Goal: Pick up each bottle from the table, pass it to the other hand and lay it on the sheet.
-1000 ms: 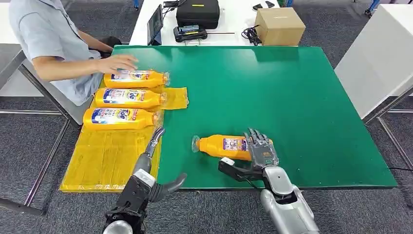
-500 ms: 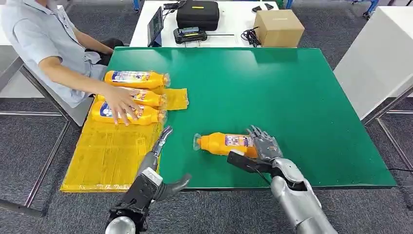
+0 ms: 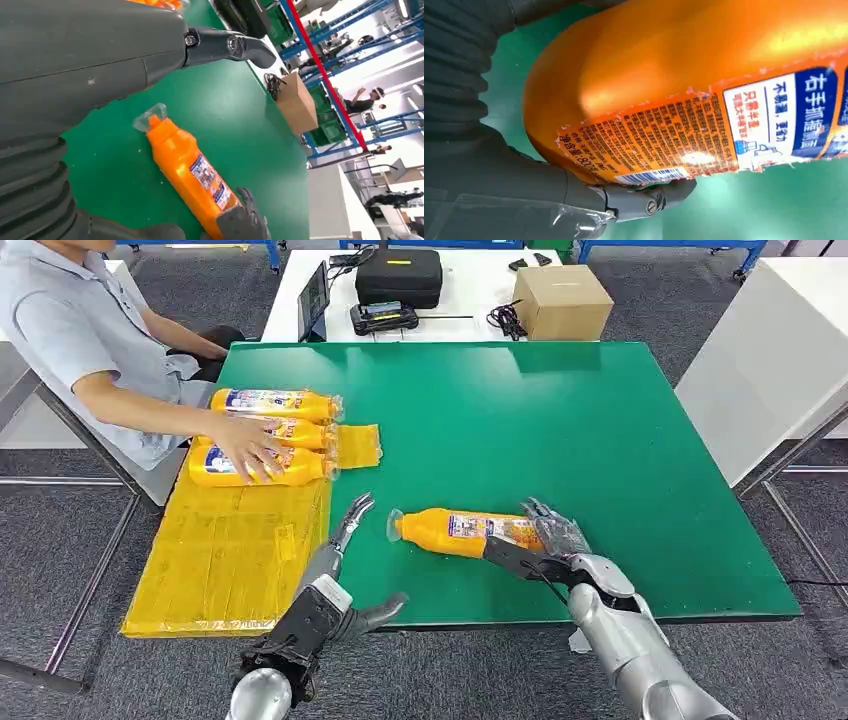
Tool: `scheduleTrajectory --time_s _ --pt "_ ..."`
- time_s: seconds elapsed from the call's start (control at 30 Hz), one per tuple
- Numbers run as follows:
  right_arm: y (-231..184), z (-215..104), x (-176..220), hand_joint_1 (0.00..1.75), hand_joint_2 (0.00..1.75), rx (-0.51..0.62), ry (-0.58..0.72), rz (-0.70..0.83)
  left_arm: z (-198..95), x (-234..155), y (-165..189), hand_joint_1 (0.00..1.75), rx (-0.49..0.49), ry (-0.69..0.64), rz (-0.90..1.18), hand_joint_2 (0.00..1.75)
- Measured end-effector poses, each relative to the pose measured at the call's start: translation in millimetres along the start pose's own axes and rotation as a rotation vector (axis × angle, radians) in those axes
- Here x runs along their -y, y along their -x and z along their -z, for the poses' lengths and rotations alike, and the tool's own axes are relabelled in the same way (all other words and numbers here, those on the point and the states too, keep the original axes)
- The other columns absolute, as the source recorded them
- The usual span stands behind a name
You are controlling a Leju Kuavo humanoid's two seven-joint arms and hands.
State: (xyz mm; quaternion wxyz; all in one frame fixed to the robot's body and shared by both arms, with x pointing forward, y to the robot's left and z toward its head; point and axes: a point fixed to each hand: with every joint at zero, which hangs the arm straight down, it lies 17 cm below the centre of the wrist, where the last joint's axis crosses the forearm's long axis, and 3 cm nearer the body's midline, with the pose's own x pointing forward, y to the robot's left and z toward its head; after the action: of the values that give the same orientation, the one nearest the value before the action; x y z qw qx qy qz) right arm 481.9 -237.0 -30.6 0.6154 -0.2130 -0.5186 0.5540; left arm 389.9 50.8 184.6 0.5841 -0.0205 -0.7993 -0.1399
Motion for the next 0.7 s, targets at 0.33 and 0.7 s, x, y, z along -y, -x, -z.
scheduleTrajectory --time_s 0.33,0.7 --pt "2.5 -1.7 3.2 0.0 1.75 0.027 0.014 -0.047 3.1 5.8 -7.1 0.0 0.032 0.009 -0.007 1.75" --pt "-5.7 -3.0 4.6 0.0 1.75 0.004 0.051 -0.108 3.5 5.6 -5.6 0.0 0.039 -0.005 -0.013 1.75"
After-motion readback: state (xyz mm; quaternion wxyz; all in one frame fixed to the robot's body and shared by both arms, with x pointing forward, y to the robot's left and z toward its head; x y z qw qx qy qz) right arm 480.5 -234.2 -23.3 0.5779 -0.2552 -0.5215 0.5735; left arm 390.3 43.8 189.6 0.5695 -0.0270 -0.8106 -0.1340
